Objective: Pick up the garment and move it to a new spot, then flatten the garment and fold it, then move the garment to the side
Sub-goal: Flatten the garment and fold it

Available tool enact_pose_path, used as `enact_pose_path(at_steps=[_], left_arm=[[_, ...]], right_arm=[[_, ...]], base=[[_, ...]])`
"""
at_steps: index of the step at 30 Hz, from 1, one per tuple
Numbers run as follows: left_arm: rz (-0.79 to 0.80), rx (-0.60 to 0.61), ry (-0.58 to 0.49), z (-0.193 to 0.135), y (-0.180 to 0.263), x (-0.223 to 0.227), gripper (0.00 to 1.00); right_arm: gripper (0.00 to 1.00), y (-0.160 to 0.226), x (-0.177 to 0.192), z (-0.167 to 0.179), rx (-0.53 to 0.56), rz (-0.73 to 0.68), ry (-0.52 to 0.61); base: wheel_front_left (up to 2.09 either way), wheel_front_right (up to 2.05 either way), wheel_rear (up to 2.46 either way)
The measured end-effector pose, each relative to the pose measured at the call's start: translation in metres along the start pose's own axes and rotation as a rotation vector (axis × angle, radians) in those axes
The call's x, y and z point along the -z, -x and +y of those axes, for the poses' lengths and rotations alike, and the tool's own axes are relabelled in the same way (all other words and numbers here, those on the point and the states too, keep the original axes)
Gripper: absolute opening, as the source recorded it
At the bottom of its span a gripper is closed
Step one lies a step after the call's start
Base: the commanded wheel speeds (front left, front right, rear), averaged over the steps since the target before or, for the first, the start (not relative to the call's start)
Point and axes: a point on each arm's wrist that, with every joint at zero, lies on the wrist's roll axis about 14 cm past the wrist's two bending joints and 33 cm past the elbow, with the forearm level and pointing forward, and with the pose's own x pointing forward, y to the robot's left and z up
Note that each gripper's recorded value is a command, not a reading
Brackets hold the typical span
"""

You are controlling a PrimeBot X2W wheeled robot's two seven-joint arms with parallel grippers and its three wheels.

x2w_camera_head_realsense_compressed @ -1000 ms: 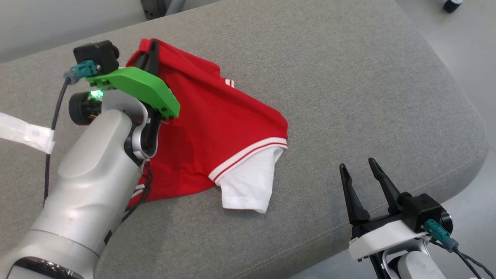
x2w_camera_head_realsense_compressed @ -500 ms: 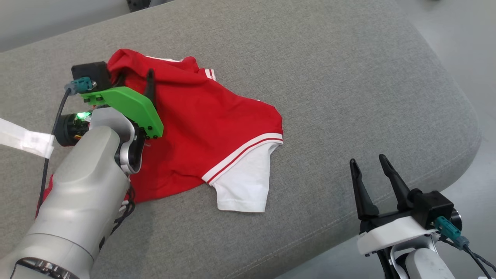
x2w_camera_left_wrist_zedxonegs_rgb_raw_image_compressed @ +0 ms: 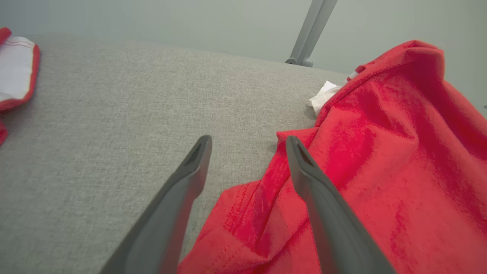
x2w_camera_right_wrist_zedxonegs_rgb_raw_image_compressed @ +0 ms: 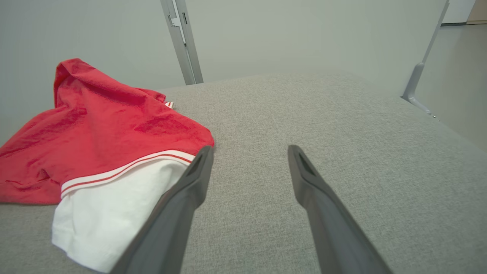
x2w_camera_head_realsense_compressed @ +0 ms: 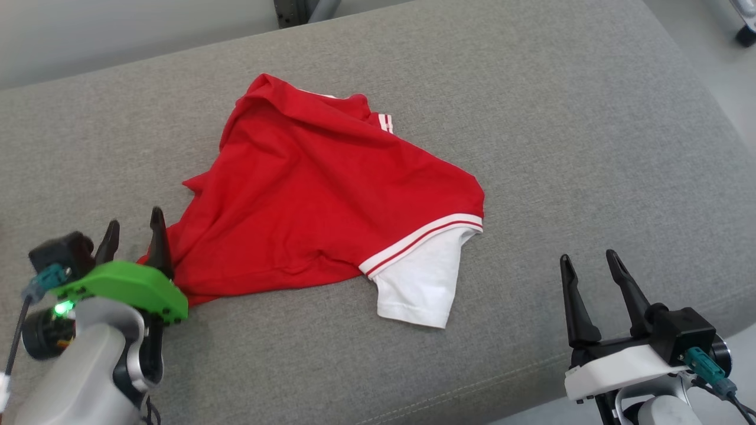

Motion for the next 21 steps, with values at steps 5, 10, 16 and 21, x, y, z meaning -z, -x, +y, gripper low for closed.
enact_pose_path(at_steps=[5, 10, 16, 21], left_arm=[[0.074, -0.104, 0.061, 0.041, 0.052, 0.02, 1.0], [0.161, -0.097, 0.119, 0.042, 0.086, 0.03, 1.0], [0.226, -0.088, 0.194, 0.04, 0.099, 0.032, 1.0], [0.272, -0.065, 0.176, 0.04, 0.09, 0.037, 1.0]], right_arm=[[1.0, -0.004, 0.001, 0.016, -0.053, -0.002, -0.001], [1.0, -0.009, 0.0, 0.03, -0.1, -0.006, 0.007], [1.0, -0.012, 0.001, 0.041, -0.132, -0.006, 0.004], [1.0, -0.013, 0.003, 0.043, -0.139, -0.001, 0.005]], base=[[0.0, 0.0, 0.0], [0.0, 0.0, 0.0], [0.0, 0.0, 0.0], [0.0, 0.0, 0.0]])
